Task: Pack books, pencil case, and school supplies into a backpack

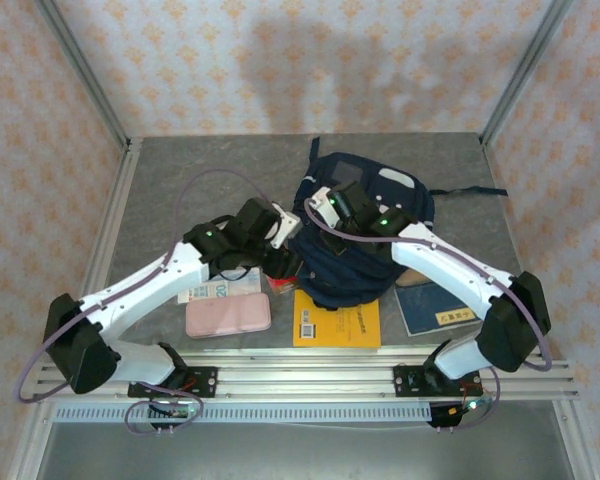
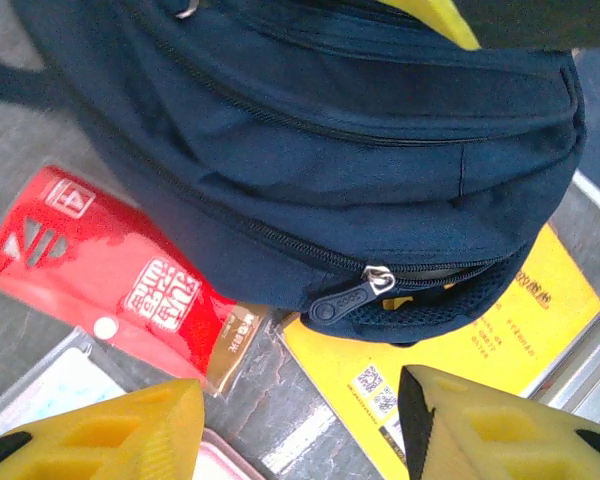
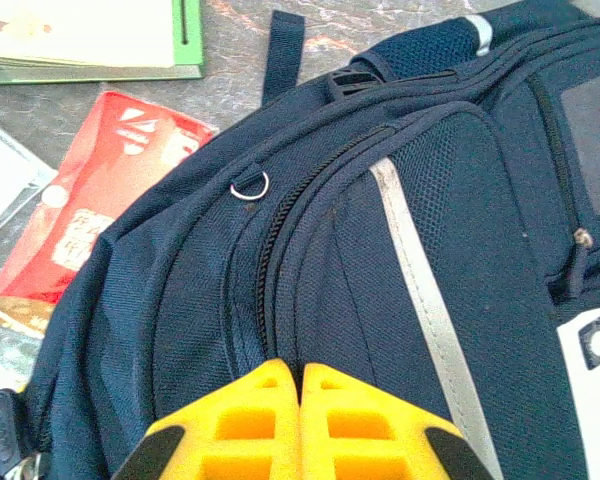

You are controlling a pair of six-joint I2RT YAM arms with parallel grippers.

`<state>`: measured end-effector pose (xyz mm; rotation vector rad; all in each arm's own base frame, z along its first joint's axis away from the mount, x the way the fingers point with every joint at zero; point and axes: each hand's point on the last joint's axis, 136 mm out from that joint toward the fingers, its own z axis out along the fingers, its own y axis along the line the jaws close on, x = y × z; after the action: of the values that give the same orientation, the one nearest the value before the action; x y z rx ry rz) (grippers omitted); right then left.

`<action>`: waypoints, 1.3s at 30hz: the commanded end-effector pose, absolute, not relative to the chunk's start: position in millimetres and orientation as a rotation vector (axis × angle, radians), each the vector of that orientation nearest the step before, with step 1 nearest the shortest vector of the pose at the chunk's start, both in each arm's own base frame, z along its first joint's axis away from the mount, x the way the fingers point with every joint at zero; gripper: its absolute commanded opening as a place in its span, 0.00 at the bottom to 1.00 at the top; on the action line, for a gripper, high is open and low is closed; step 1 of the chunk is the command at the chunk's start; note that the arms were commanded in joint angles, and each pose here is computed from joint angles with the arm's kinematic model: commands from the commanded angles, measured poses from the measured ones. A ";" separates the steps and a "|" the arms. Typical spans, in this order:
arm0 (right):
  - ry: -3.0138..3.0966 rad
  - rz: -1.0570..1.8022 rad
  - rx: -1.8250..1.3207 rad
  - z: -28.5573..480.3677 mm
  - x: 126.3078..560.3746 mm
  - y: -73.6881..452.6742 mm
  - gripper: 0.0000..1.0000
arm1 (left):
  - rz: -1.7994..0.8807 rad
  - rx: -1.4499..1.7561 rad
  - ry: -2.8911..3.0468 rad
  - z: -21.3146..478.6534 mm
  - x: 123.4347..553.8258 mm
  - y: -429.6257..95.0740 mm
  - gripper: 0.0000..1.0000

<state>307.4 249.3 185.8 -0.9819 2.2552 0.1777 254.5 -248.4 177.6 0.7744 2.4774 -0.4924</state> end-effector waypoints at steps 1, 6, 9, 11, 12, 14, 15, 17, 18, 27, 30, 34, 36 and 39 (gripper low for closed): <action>2.216 0.306 -0.955 202.7 299.2 259.9 0.00 | -0.399 1.002 2.395 175.3 259.7 -262.3 0.55; 2.204 0.331 -0.938 207.1 300.1 262.5 0.00 | -0.268 1.136 2.408 150.4 260.0 -273.0 0.54; 2.198 0.332 -0.928 210.0 301.3 262.0 0.00 | -0.241 1.143 2.386 142.0 260.5 -277.8 0.54; 2.195 0.335 -0.920 211.6 301.7 261.8 0.00 | -0.256 1.135 2.370 138.5 258.7 -280.6 0.54; 2.195 0.338 -0.915 212.1 302.1 261.3 0.00 | -0.266 1.138 2.367 136.7 256.5 -281.9 0.53; 2.192 0.341 -0.909 213.3 302.0 261.1 0.00 | -0.275 1.130 2.365 132.9 253.1 -282.4 0.54; 2.192 0.338 -0.905 213.5 302.4 260.1 0.00 | -0.284 1.119 2.364 131.7 251.6 -282.6 0.54; 2.192 0.328 -0.897 213.4 303.4 258.6 0.00 | -0.310 1.060 2.359 132.1 250.5 -281.0 0.53; 2.189 0.325 -0.889 214.4 303.9 257.6 0.00 | -0.325 1.019 2.346 134.3 251.1 -279.6 0.53; 2.189 0.349 -0.881 212.0 303.4 259.2 0.00 | -0.428 0.791 2.165 167.9 253.1 -268.8 0.56; 2.187 0.355 -0.877 213.6 303.8 260.0 0.00 | -0.432 0.865 2.191 160.7 247.0 -271.6 0.57; 2.185 0.357 -0.872 216.0 303.9 260.0 0.00 | -0.480 0.947 2.246 150.0 234.7 -278.0 0.60; 2.185 0.359 -0.868 216.8 304.4 260.4 0.00 | -0.462 0.987 2.257 145.5 231.7 -276.4 0.60; 2.181 0.368 -0.864 218.8 304.2 261.4 0.00 | -0.439 1.049 2.267 139.9 225.4 -273.2 0.60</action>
<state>298.3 253.2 185.5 -0.9242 2.2792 0.2996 231.9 -271.9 135.1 0.9647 2.2784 -0.4432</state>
